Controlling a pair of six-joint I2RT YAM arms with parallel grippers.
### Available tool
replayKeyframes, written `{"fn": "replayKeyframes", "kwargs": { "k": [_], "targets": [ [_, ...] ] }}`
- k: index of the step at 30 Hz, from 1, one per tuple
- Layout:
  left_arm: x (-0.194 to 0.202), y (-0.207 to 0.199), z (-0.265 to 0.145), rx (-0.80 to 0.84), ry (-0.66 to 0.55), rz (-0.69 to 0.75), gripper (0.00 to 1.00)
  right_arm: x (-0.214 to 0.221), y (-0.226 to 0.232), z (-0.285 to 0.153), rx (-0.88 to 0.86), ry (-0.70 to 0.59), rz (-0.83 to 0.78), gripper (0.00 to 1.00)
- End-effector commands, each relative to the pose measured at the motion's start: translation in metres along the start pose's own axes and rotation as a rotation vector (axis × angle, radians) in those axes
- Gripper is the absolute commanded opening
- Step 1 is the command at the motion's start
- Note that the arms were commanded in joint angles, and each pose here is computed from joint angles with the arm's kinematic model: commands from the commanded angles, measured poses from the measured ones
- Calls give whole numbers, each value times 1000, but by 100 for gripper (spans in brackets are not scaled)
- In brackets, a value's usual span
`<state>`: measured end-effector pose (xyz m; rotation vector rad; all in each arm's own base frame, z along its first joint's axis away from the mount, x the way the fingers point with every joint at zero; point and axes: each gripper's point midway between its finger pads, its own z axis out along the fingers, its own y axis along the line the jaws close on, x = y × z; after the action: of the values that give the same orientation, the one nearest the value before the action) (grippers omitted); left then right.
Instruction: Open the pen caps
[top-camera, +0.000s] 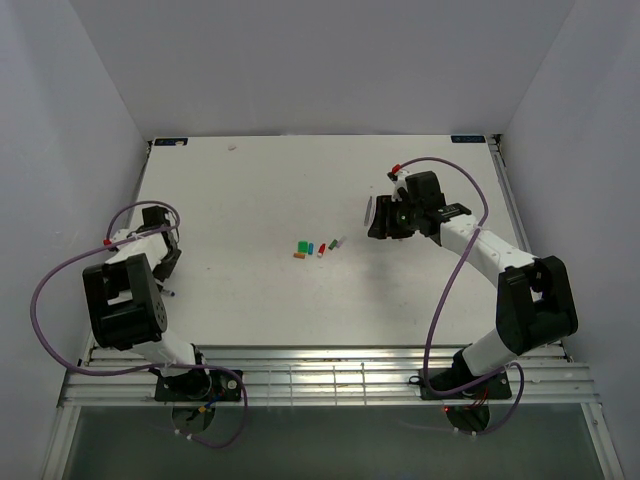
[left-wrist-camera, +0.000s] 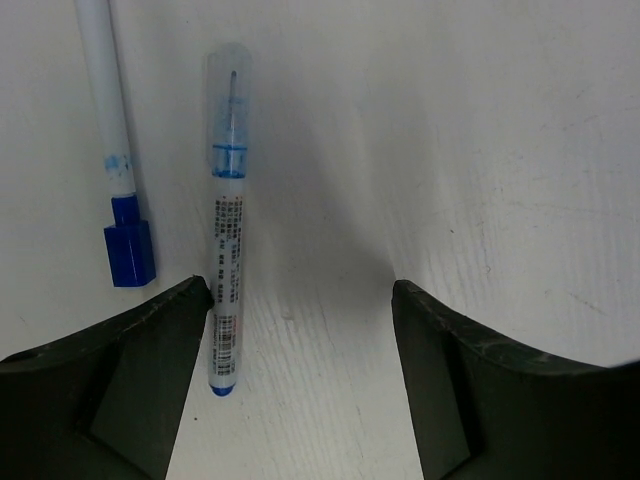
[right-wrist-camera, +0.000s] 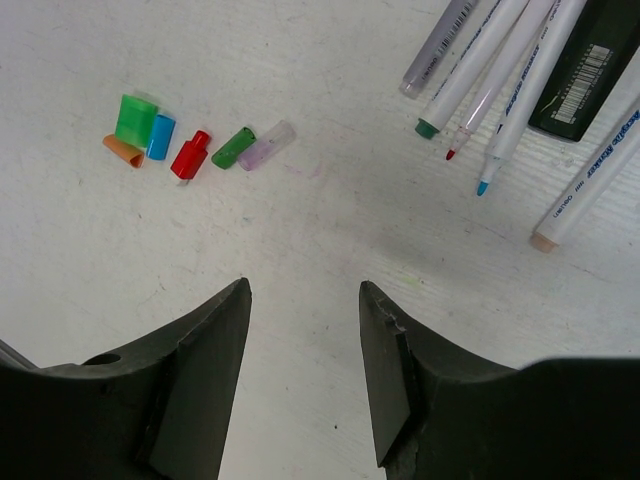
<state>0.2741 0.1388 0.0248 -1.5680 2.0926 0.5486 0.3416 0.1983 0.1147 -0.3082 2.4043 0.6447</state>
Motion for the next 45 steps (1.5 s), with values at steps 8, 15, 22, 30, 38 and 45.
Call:
{"fn": "replayKeyframes", "kwargs": {
  "k": [8, 15, 22, 30, 38, 45],
  "targets": [
    [12, 4, 12, -16, 22, -23, 80, -12, 11, -3, -47, -56, -29, 53],
    [30, -2, 24, 1, 73, 6, 58, -9, 8, -5, -35, -64, -31, 53],
    [42, -33, 24, 149, 117, 61, 12, -7, 6, -5, -27, -66, -35, 53],
    [54, -119, -62, 453, 76, 226, 0, -7, 8, -10, -30, -96, -26, 52],
    [105, -167, -247, 1208, 180, 392, 0, -18, 47, -34, -203, -134, 9, 52],
    [139, -139, -351, 1715, 261, 504, 0, -28, 121, -60, -615, -162, 156, 52]
  ]
}}
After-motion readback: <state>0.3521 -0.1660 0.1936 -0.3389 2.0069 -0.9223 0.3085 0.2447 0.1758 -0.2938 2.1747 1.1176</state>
